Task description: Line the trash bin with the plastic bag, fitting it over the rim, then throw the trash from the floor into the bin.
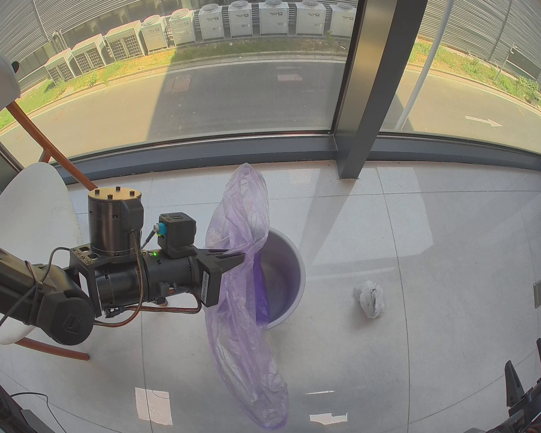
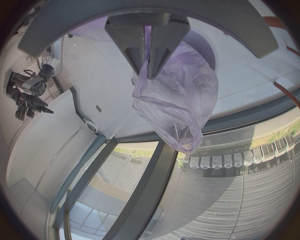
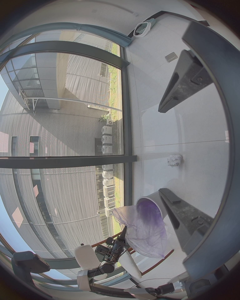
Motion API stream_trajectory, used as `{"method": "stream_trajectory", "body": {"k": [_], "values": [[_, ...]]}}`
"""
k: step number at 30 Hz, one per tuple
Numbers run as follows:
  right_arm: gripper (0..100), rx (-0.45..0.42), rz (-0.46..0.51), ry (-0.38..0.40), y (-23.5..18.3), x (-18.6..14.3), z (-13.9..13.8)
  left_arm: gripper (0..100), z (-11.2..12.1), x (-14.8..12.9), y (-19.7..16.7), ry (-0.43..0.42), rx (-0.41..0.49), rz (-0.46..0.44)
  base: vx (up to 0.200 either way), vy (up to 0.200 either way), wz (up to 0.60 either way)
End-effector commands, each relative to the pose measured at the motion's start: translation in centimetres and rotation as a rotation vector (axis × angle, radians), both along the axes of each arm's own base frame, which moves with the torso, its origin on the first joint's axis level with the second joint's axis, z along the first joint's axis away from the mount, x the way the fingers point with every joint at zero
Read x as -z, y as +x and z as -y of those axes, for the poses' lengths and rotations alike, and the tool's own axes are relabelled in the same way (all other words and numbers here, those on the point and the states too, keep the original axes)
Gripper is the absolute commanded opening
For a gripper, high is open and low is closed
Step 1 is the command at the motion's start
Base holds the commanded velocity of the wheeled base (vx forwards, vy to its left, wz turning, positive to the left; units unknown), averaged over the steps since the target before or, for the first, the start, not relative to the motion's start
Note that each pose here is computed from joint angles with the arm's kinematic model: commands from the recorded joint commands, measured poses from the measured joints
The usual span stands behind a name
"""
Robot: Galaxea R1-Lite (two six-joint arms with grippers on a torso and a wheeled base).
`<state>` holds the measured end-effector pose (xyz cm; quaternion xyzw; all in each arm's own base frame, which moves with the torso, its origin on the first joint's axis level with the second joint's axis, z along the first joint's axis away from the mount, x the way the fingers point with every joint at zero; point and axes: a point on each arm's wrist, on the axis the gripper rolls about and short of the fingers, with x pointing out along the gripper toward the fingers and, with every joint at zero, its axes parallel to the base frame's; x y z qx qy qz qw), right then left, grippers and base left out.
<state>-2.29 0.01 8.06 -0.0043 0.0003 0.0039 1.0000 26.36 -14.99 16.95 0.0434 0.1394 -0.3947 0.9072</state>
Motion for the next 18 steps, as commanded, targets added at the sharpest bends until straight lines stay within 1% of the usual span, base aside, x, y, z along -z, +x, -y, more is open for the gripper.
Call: {"method": "stream_trajectory", "body": {"k": [1, 2, 3, 4, 6, 8, 9, 11, 12, 15, 17, 18], "values": [[100, 0.0, 0.001, -0.002, 0.0, 0.5, 0.0, 0, -0.6, -2.7, 2.4, -0.009, -0.068, 0.12, 0.0, 0.0, 0.0], [100, 0.0, 0.001, -0.002, 0.0, 0.5, 0.0, 0, -0.6, -2.7, 2.4, -0.009, -0.068, 0.12, 0.0, 0.0, 0.0], [100, 0.0, 0.001, -0.001, 0.0, 0.5, 0.0, 0, 0.0, -4.1, 4.3, -0.008, -0.137, 0.153, 0.0, 0.0, 0.0], [100, -0.001, 0.001, -0.001, 0.0, 0.5, 0.0, 0, 0.3, -4.8, 5.1, 0.003, -0.183, 0.163, 0.0, 0.0, 0.0], [100, 0.0, 0.001, -0.001, 0.0, 0.5, 0.0, 0, 0.5, -5.8, 5.8, 0.018, -0.233, 0.172, 0.0, 0.0, 0.0], [100, 0.0, 0.001, -0.001, 0.0, 0.5, 0.0, 0, 0.9, -5.5, 5.5, 0.033, -0.213, 0.153, 0.0, 0.0, 0.0], [100, -0.003, 0.001, -0.001, 0.0, 0.5, 0.0, 0, 1.3, -5.0, 5.0, 0.045, -0.187, 0.137, 0.0, 0.0, 0.0], [100, 0.0, 0.001, -0.001, 0.0, 0.5, 0.0, 0, 2.3, -3.5, 3.4, 0.074, -0.104, 0.09, 0.0, 0.0, 0.0], [100, -0.001, 0.001, -0.001, 0.0, 0.5, 0.0, 0, 2.4, -3.2, 2.8, 0.085, -0.078, 0.082, 0.0, 0.0, 0.0], [100, 0.0, 0.002, -0.005, 0.0, 0.4, 0.0, 0, 2.1, -2.4, 1.9, 0.133, -0.046, 0.09, 0.0, 0.0, 0.0], [100, 0.0, 0.005, -0.019, 0.0, 0.4, 0.0, 0, 1.9, -2.2, 1.9, 0.166, -0.038, 0.111, 0.0, 0.0, 0.0], [100, -0.006, 0.006, -0.039, 0.0, 0.4, 0.0, 0, 1.7, -2.3, 2.1, 0.195, -0.031, 0.141, 0.0, 0.0, 0.0]]}}
